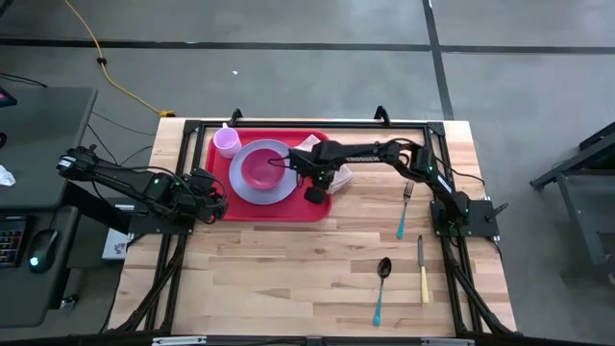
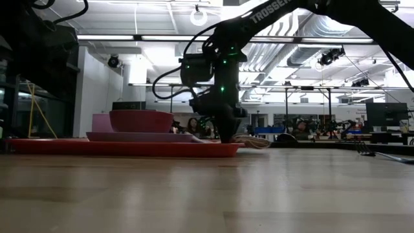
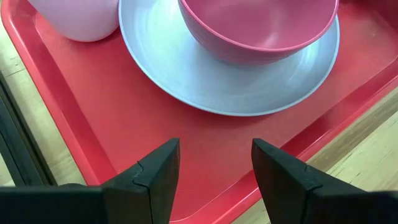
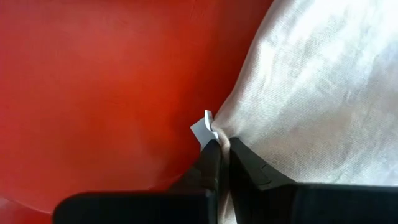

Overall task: Set up tray
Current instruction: Put the brown napkin on the orange tray to the right of the light purple plate

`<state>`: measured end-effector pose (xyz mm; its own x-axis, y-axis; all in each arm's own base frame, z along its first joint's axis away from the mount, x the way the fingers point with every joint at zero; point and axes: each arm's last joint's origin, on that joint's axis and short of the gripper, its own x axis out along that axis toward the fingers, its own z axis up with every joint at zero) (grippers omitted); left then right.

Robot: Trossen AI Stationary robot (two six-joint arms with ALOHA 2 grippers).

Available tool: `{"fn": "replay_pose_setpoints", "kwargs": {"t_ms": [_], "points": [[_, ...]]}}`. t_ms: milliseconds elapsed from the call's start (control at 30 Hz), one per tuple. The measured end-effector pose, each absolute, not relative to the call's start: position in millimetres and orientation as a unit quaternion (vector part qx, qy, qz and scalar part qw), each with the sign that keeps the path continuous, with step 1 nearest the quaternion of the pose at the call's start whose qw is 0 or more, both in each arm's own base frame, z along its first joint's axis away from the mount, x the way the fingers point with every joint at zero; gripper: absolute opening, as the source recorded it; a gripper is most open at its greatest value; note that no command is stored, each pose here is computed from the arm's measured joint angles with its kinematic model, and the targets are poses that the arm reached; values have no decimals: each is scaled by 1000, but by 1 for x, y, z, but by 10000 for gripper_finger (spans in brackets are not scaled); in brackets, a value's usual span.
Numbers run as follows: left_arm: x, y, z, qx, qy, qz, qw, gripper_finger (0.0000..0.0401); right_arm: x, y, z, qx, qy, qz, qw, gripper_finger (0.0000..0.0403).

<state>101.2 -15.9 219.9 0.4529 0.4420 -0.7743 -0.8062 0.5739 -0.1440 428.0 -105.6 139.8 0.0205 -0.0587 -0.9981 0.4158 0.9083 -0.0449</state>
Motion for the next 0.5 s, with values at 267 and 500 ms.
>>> {"fn": "replay_pose_setpoints", "kwargs": {"t_ms": [267, 500], "points": [[101, -16, 220, -256, 355, 384, 813, 227, 428, -104, 140, 191, 672, -177, 693, 1], [101, -16, 220, -250, 358, 381, 815, 227, 431, -109, 145, 241, 657, -181, 691, 0]]}}
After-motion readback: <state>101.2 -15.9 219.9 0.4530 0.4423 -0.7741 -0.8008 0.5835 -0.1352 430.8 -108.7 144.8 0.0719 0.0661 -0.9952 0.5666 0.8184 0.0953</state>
